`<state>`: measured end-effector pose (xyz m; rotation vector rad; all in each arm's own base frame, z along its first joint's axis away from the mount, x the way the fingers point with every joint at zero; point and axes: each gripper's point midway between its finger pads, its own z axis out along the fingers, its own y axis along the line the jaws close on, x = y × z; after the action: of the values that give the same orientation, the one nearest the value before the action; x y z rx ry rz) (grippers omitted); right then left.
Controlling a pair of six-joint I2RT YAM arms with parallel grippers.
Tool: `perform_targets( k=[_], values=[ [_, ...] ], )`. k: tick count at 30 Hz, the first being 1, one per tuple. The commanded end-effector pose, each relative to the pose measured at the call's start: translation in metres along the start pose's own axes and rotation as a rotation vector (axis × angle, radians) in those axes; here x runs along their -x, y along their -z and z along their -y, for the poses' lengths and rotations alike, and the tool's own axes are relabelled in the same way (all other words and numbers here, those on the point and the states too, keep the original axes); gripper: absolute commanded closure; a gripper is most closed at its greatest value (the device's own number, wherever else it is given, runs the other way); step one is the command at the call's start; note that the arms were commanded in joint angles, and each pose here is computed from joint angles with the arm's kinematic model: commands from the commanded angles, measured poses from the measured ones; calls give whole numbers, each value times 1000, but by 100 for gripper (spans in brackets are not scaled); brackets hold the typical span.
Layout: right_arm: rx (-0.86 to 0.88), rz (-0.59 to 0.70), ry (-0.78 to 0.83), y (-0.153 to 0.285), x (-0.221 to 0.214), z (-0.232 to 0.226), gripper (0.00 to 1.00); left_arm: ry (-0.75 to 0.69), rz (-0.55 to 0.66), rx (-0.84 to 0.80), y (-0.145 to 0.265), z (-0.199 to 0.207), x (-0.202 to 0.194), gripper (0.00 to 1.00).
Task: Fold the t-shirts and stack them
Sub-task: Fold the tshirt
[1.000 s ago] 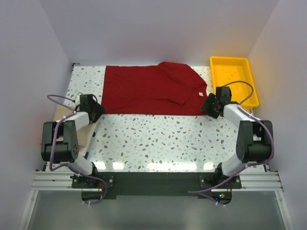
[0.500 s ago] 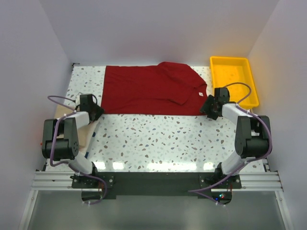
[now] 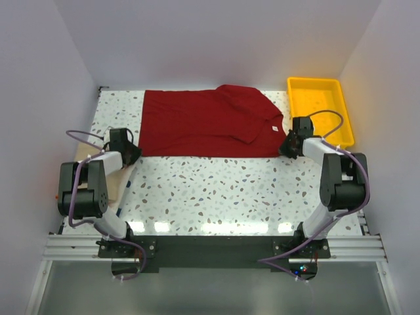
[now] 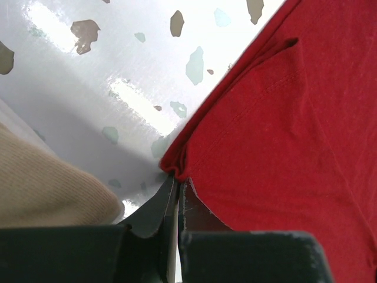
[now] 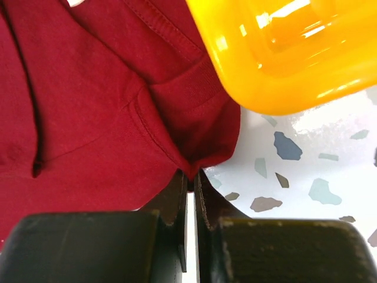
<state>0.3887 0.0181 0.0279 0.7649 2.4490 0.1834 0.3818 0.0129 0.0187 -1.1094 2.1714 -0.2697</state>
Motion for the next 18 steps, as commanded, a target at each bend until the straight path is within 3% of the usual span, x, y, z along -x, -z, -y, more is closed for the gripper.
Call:
perform_targets(
  k=[1,11,18],
  values=[
    [-18,91,-16,25,33,3,100,5,59,-62,18,28,24,100],
    [-17,80,-52,79,16,24,100,-19,42,-86,56,34,15,100],
    [-79,32,-57,99,-27,56,100,-30,26,-58,74,1,-12,100]
  ],
)
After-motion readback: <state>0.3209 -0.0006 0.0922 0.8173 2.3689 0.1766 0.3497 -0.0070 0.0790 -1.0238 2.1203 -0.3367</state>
